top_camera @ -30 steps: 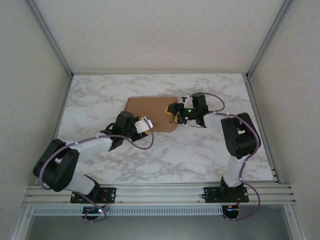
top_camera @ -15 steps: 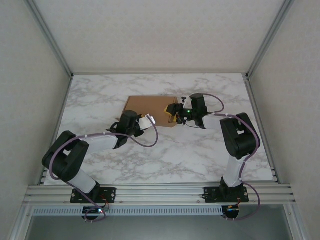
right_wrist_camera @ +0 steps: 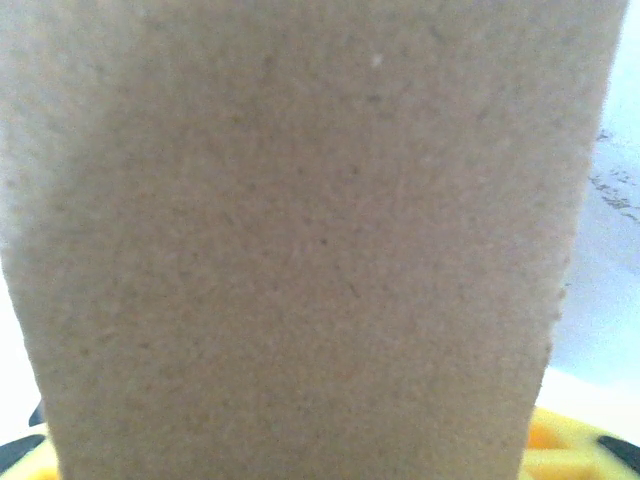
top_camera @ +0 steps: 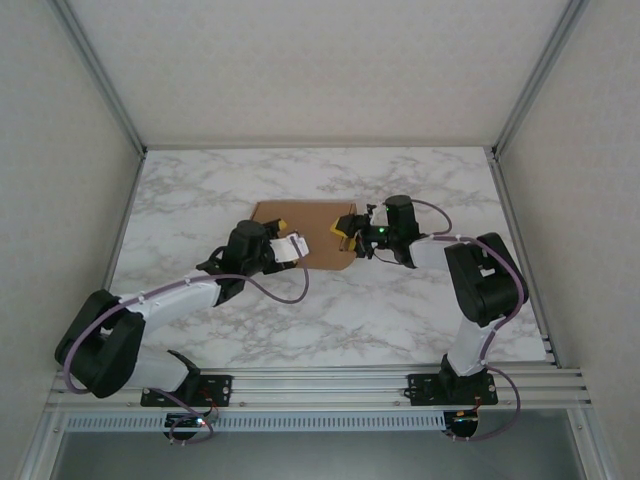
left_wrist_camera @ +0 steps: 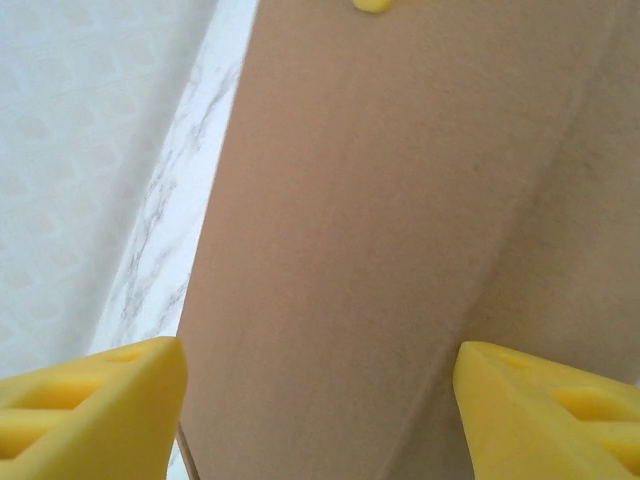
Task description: Fold the paper box
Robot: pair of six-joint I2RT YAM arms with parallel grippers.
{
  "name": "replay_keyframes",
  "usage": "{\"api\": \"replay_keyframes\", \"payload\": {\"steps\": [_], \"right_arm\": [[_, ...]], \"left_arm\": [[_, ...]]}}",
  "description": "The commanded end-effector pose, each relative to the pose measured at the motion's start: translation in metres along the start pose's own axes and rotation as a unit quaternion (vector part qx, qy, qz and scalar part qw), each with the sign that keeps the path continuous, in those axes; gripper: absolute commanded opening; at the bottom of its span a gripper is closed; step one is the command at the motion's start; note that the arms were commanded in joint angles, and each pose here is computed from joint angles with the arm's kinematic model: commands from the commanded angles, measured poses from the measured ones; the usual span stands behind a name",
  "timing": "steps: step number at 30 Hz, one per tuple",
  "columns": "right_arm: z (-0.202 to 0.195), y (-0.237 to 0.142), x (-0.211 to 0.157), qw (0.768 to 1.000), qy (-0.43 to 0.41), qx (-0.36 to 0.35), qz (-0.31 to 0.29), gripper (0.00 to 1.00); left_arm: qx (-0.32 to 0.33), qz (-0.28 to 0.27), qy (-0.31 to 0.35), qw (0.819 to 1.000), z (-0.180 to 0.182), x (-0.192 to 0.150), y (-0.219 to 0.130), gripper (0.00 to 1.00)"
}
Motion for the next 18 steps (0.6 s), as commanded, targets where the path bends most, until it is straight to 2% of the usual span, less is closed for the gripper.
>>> {"api": "replay_keyframes", "payload": {"steps": [1,4,8,12,15,18], "right_arm": [[0.000,-0.003,-0.014,0.999,0.042,0.003,0.023,0.51],[0.002,-0.005,-0.015,0.999,0.048,0.008,0.020,0.51],[0.004,-0.006,-0.016,0.998,0.055,0.016,0.017,0.51],[0.009,-0.006,-0.015,0.997,0.067,0.035,0.018,0.51],[0.016,-0.007,-0.014,0.996,0.072,0.049,0.017,0.51],[0.022,-0.008,-0.015,0.995,0.078,0.062,0.020,0.51]], "left_arm": [[-0.056,0.023,0.047,0.997,-0.024,-0.007,0.008,0.72],[-0.087,0.045,0.089,0.991,-0.038,-0.010,0.009,0.72],[-0.073,0.047,0.093,0.992,-0.040,-0.008,0.009,0.73],[-0.023,0.058,0.059,0.996,-0.032,-0.012,0.016,0.74],[0.043,0.052,0.046,0.997,-0.022,-0.014,0.017,0.74],[0.094,0.053,0.059,0.992,-0.016,-0.018,0.016,0.75]]}}
Point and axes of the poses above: each hand's point on the last joint's axis, 136 mm out from that joint toward the fingers, its own y axis out along the fingers, its own z axis along the line the jaws close on, x = y × z, the point moved 4 cm from there along -y, back along the fingers, and after that the axes turned 1 degree about y, right-handed, at the moved point
